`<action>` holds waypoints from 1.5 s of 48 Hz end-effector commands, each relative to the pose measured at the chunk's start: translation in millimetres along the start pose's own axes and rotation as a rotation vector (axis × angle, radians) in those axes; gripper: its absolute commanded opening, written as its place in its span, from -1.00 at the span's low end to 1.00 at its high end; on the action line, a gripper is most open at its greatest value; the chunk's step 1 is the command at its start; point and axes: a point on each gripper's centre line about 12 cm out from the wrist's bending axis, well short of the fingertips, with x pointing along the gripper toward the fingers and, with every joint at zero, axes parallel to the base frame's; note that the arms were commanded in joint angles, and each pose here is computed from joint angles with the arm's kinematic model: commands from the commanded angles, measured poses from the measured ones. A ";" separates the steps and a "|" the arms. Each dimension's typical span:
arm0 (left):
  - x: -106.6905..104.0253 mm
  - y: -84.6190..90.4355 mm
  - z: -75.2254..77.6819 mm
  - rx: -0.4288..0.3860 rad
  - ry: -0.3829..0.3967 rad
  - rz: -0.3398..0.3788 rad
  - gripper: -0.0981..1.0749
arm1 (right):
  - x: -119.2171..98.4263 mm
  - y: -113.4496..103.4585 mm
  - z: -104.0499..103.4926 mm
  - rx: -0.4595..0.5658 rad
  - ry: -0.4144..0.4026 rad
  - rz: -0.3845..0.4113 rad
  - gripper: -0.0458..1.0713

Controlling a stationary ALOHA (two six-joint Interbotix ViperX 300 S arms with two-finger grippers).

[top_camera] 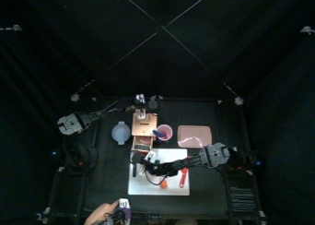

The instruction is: Close drawer

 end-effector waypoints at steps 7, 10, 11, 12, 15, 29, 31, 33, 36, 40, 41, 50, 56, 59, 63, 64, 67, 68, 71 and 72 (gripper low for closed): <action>-6.7 4.2 4.9 0.006 -0.020 0.019 0.46 | -11.1 -14.8 19.4 0.035 -0.032 -0.013 -0.78; -6.7 3.5 5.4 0.006 -0.021 0.018 0.46 | -12.3 -19.6 21.5 0.039 -0.033 -0.025 -0.78; -6.7 4.1 4.9 0.005 -0.020 0.019 0.46 | -12.0 -21.7 22.0 0.039 -0.033 -0.031 -0.78; -6.7 3.5 5.4 0.006 -0.021 0.018 0.46 | -11.8 -23.9 22.4 0.039 -0.032 -0.038 -0.78; -6.7 3.5 5.4 0.006 -0.021 0.018 0.46 | -13.0 -28.8 23.3 0.037 -0.033 -0.054 -0.78; -6.7 3.5 5.4 0.003 -0.021 0.018 0.46 | -11.1 -58.0 27.5 0.044 -0.032 -0.116 -0.78; -6.7 3.5 5.4 0.003 -0.021 0.018 0.46 | -9.6 -61.3 28.7 0.048 -0.033 -0.119 -0.78; -6.7 3.5 5.4 0.003 -0.021 0.018 0.46 | -8.3 -64.0 29.7 0.050 -0.034 -0.122 -0.78; -6.7 3.5 5.4 0.003 -0.021 0.018 0.46 | -7.1 -66.6 31.5 0.047 -0.042 -0.124 -0.78; -6.7 3.5 5.4 0.002 -0.021 0.018 0.46 | -5.4 -70.0 32.9 0.043 -0.048 -0.128 -0.78; -6.7 3.5 5.4 0.003 -0.021 0.018 0.46 | -5.2 -70.8 33.2 0.043 -0.049 -0.129 -0.78; -6.0 3.4 5.2 0.003 -0.020 0.017 0.46 | 1.2 -87.4 39.3 0.053 -0.058 -0.153 -0.78; -6.4 3.2 4.9 0.002 -0.020 0.017 0.46 | 6.2 -98.0 41.7 0.067 -0.055 -0.170 -0.78; -6.4 3.2 4.9 0.002 -0.020 0.017 0.46 | 6.9 -99.5 41.4 0.069 -0.053 -0.172 -0.78; -5.7 3.0 4.7 0.002 -0.019 0.016 0.46 | 7.2 -99.5 40.8 0.069 -0.051 -0.172 -0.78; -5.7 3.0 4.7 0.002 -0.019 0.016 0.46 | 7.2 -99.4 40.6 0.072 -0.049 -0.171 -0.78; -5.7 3.1 4.9 0.000 -0.020 0.017 0.46 | 6.4 -96.3 39.0 0.073 -0.046 -0.165 -0.78; -5.7 3.1 4.9 0.000 -0.020 0.017 0.46 | 5.2 -96.1 39.5 0.080 -0.044 -0.161 -0.78; -6.4 3.3 5.1 -0.003 -0.021 0.018 0.46 | 2.1 -94.5 41.7 0.099 -0.044 -0.146 -0.78; -6.4 3.3 5.1 -0.003 -0.021 0.018 0.46 | 2.2 -94.2 41.5 0.102 -0.042 -0.143 -0.78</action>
